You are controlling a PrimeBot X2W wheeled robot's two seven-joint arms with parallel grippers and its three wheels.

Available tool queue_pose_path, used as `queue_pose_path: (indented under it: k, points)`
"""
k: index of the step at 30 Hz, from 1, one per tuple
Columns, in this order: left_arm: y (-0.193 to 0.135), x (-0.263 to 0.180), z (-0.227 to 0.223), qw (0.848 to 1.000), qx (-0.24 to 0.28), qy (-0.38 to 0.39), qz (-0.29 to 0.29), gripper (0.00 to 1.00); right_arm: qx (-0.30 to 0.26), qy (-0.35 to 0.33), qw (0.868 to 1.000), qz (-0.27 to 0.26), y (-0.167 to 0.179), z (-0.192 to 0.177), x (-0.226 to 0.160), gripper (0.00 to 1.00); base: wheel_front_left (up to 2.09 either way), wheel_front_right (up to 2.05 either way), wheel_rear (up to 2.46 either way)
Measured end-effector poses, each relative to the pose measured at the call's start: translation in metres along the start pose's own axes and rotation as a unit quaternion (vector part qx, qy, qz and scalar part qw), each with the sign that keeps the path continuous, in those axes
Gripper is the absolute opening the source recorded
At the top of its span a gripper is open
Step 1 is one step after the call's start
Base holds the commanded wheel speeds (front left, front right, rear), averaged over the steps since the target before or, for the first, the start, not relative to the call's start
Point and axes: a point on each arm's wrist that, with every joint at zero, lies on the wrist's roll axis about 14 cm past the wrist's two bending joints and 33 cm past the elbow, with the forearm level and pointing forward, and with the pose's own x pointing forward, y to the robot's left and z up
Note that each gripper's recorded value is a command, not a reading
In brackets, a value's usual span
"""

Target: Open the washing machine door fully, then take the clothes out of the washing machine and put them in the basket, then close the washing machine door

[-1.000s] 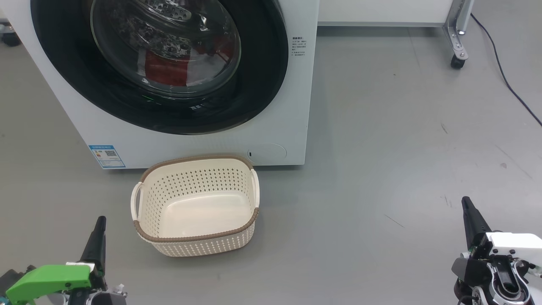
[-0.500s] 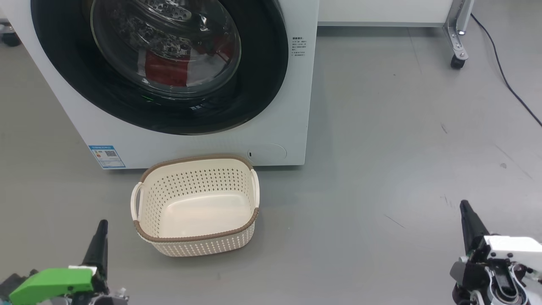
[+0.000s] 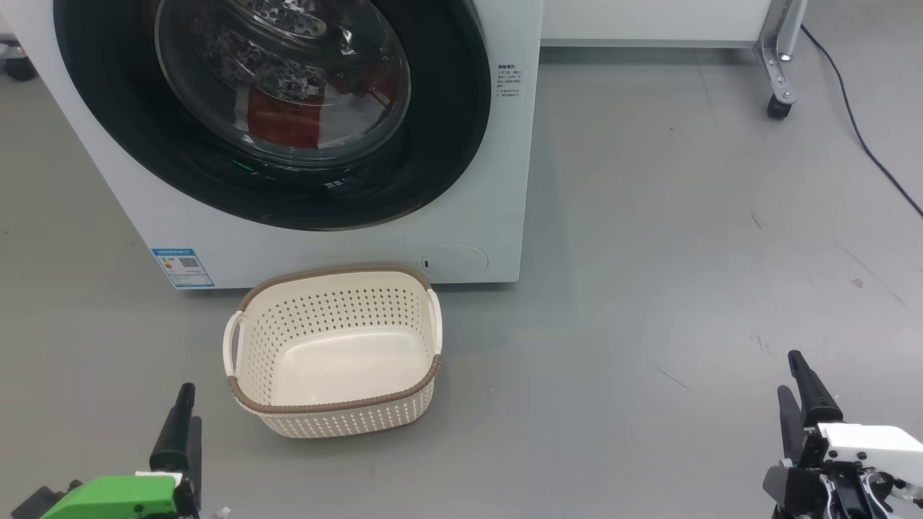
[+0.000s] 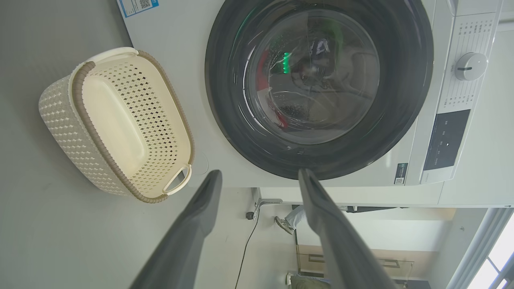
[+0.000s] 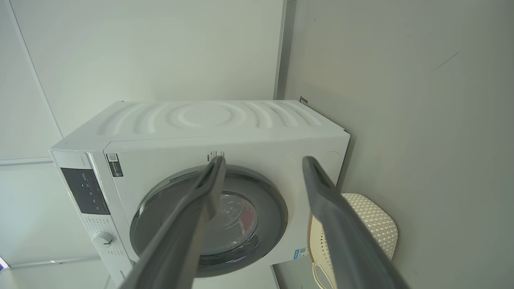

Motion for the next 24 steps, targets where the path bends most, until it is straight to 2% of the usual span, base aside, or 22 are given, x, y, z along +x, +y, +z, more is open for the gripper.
queue_pose_path:
  k: [10,24]
  points:
    - [-0.005,0.0,-0.001,1.0,0.007,-0.009,-0.007,1.0,-0.017,-0.016,1.0,0.015,0.01,0.005,0.001,1.0,0.0,0.0,0.0]
    - [-0.01,-0.001,0.004,0.998,0.052,-0.028,-0.015,1.0,-0.054,-0.041,0.997,0.032,0.021,0.014,-0.002,1.0,0.0,0.0,0.0]
